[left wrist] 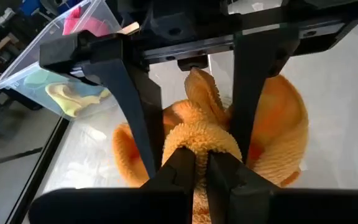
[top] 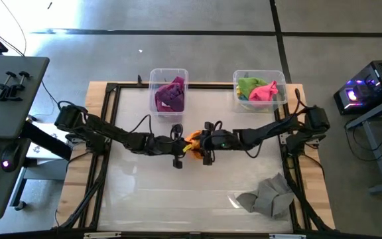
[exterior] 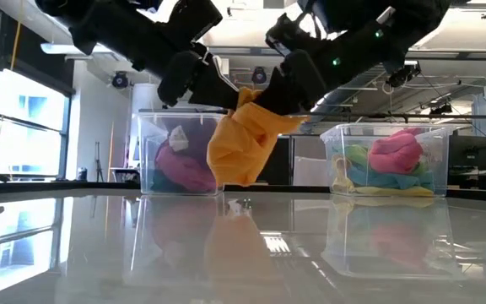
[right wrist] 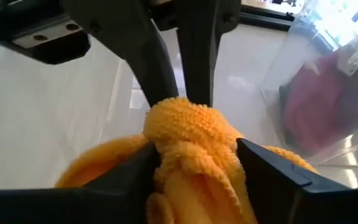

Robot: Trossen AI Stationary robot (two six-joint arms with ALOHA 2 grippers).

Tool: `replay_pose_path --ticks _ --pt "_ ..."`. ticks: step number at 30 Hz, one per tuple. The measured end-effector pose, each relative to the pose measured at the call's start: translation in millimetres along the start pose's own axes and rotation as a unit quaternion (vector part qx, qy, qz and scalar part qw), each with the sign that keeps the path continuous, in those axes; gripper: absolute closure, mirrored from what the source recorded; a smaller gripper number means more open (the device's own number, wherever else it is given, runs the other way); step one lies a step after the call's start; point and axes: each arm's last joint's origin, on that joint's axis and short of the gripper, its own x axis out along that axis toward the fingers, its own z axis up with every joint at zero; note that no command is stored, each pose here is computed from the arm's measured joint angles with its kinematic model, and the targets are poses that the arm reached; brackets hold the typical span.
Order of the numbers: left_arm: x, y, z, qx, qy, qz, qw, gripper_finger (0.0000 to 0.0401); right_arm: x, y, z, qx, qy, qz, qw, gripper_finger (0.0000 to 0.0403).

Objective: Sort towels by color in basket
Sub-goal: Put the orange towel into the right transparent bin

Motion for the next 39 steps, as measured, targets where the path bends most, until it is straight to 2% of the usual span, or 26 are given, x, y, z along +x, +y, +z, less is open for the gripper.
replay_pose_path --ticks 4,10,15,18,22,24,27,31,33,39 --pt "-0.3 -1.8 -0.6 0.000 0.006 0.005 1.000 0.0398 1.9 4.1 -3.7 0.013 0.011 0.003 1.000 0.0246" --pt "-1.1 -1.5 -1.3 -0.008 0.016 0.006 1.000 0.0373 0.2 6.6 -4.8 0.014 0.025 -0.007 1.000 0.0364" --pt "-9.5 -4.9 -4.6 0.001 0.069 0.036 0.997 0.0333 -11.7 8.6 -22.3 0.026 0.129 -0.055 0.990 0.0365" --pt "-13.2 -7.7 -15.3 -0.003 0.123 0.072 0.990 0.0323 -35.5 5.2 -13.9 0.050 0.167 -0.105 0.979 0.0365" --pt "-16.7 -9.8 -18.2 -0.027 0.141 0.089 0.986 0.0322 -75.4 -3.0 -4.4 0.064 0.220 -0.169 0.959 0.0364" --pt "-17.0 -11.1 -19.4 -0.034 0.144 0.087 0.985 0.0323 -99.9 -17.1 15.9 0.090 0.204 -0.209 0.952 0.0364" --pt "-17.0 -11.8 -17.5 -0.043 0.136 0.088 0.986 0.0322 -137.0 -47.7 33.3 0.126 0.218 -0.269 0.930 0.0364" --pt "-16.5 -11.3 -15.4 -0.049 0.126 0.090 0.987 0.0323 -182.8 -105.9 50.9 0.197 0.219 -0.335 0.895 0.0363" --pt "-16.4 -11.4 -15.5 -0.049 0.127 0.090 0.987 0.0322 -199.5 -136.7 48.2 0.234 0.229 -0.357 0.875 0.0363" --pt "-16.3 -11.1 -15.6 -0.048 0.127 0.090 0.987 0.0322 -224.2 -216.7 12.9 0.353 0.263 -0.339 0.832 0.0363"
